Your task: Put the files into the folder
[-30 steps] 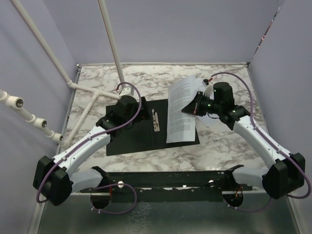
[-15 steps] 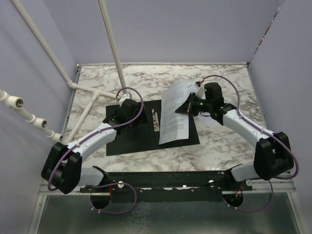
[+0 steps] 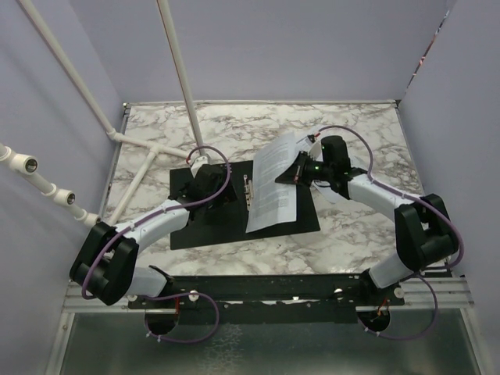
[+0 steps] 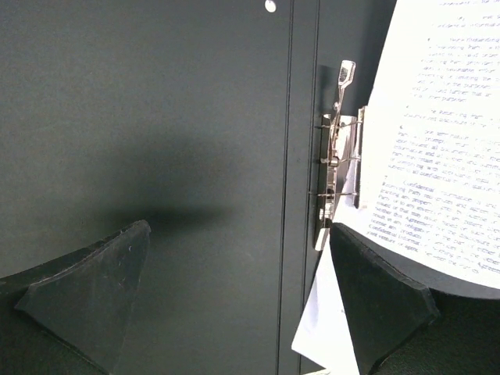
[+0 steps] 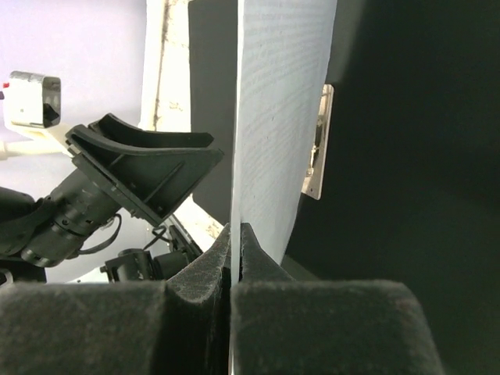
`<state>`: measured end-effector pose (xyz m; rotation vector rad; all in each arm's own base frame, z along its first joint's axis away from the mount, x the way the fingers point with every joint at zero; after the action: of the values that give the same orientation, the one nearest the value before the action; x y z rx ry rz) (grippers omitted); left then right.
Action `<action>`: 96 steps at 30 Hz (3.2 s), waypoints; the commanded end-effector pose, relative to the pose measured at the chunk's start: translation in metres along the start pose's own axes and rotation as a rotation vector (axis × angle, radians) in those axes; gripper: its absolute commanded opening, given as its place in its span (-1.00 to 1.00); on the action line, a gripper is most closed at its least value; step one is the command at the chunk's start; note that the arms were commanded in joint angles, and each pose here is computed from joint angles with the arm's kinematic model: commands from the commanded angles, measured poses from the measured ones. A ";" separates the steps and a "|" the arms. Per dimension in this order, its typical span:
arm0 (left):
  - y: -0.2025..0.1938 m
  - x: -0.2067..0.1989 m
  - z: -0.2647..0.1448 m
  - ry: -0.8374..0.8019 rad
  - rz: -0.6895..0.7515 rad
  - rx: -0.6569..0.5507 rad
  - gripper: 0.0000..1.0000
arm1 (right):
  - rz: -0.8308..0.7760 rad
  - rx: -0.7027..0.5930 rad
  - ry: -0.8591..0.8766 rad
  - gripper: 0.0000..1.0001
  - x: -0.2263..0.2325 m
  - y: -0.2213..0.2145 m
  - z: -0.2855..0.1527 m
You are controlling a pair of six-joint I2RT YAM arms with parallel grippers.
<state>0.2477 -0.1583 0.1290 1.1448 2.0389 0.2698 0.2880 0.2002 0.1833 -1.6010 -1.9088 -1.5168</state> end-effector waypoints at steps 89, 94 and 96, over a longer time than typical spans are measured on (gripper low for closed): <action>-0.013 0.013 0.012 0.000 0.029 0.044 0.98 | -0.201 0.235 -0.451 0.11 -0.094 -0.015 0.025; -0.012 0.012 0.011 -0.005 0.028 0.041 0.98 | -0.219 0.197 -0.602 0.23 -0.097 -0.004 0.013; -0.012 0.012 0.010 -0.007 0.028 0.039 0.98 | -0.231 0.161 -0.672 0.33 -0.096 0.003 0.005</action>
<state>0.2454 -0.1589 0.1132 1.1813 2.0363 0.2463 0.3236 0.1610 0.0975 -1.8473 -2.4583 -0.9749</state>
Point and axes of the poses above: each gripper's point midway between its finger pads, its own z axis out along the fingers, its own x axis along the line the jaws close on, y = z × x, the point moved 8 cm from there along -z, back along the fingers, and after that the axes turned 14 degrees about -z, right-handed, at the moved point
